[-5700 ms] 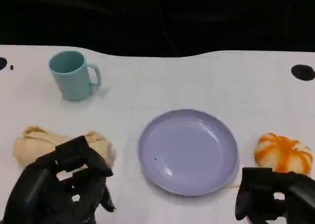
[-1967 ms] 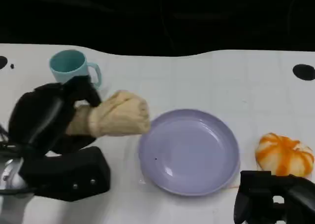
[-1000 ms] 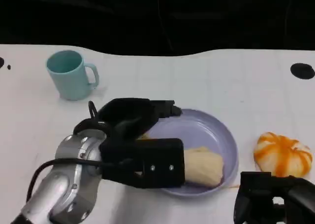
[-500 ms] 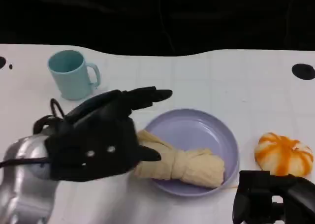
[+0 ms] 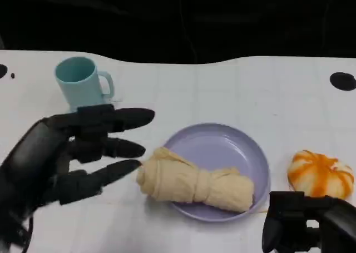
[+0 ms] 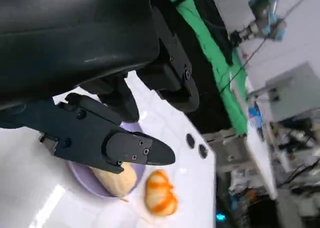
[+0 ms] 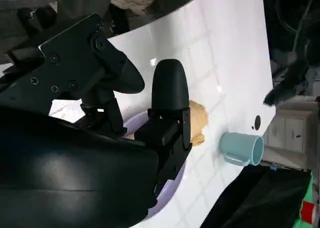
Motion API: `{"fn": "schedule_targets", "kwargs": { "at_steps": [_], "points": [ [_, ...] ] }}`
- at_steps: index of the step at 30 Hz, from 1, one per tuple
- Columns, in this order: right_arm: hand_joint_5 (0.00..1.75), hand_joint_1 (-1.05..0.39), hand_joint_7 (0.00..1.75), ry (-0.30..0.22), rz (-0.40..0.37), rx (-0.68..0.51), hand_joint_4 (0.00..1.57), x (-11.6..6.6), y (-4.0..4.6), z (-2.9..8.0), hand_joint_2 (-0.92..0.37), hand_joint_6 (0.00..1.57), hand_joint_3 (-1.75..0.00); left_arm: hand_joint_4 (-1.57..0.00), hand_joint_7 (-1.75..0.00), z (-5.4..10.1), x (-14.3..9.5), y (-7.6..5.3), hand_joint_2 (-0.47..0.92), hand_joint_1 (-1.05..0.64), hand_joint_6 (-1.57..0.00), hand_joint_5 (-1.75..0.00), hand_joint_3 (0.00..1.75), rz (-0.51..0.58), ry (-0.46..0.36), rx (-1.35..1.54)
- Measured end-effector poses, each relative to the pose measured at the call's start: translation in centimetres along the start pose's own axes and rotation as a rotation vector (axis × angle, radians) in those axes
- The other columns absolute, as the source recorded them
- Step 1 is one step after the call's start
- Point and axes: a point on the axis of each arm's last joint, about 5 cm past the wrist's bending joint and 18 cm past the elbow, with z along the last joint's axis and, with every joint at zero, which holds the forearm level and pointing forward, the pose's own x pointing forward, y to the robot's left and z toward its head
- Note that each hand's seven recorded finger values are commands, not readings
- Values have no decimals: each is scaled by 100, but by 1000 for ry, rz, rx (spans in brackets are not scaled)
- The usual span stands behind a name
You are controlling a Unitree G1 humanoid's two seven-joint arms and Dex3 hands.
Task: Grasp the towel on the left side of the plate with the left hand and place it into the plate.
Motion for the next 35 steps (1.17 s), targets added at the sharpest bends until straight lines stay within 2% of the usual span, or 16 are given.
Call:
{"fn": "schedule_targets", "kwargs": {
  "at_steps": [2, 3, 6, 9, 12, 18, 24, 31, 35],
  "points": [
    [174, -9, 149, 1, 0, 1, 72, 0, -3, -2, -50, 65, -123, -85, -66, -62, -105, -59, 75, -26, -97, -121, 70, 69, -3, -127],
    [173, -9, 148, 1, 1, 1, 72, 2, -5, -3, -50, 66, -123, -84, -91, -92, -145, -90, 67, -26, -90, -132, 90, 91, -5, -193],
    [173, -8, 148, 8, -2, 5, 72, 8, -19, -22, -50, 66, -122, -88, -131, -152, -242, -160, 61, -23, -82, -145, 107, 112, -5, -325],
    [173, -8, 148, 17, -6, 9, 72, 12, -34, -42, -51, 65, -122, -89, -146, -186, -312, -216, 60, -22, -77, -151, 111, 145, 24, -354],
    [173, -7, 148, 19, -5, 10, 72, 17, -42, -55, -51, 65, -122, -91, -151, -216, -336, -270, 49, -21, -78, -158, 128, 168, 28, -364],
    [174, -7, 149, -6, -16, 8, 73, 20, -43, -74, -52, 65, -123, -90, -151, -345, -328, -299, 39, -19, -79, -165, 143, 197, 45, -405],
    [175, -6, 151, -6, -26, 11, 72, 17, -39, -81, -52, 64, -124, -88, -156, -396, -325, -300, 40, -21, -78, -174, 138, 214, 45, -408],
    [175, -4, 152, -4, -23, 13, 72, 16, -38, -77, -52, 63, -125, -88, -155, -404, -324, -271, 43, -22, -78, -174, 131, 215, 42, -384],
    [174, -6, 151, -3, -20, 10, 72, 17, -41, -75, -51, 63, -123, -88, -153, -418, -319, -257, 42, -20, -78, -174, 134, 212, 45, -379]
  ]
}}
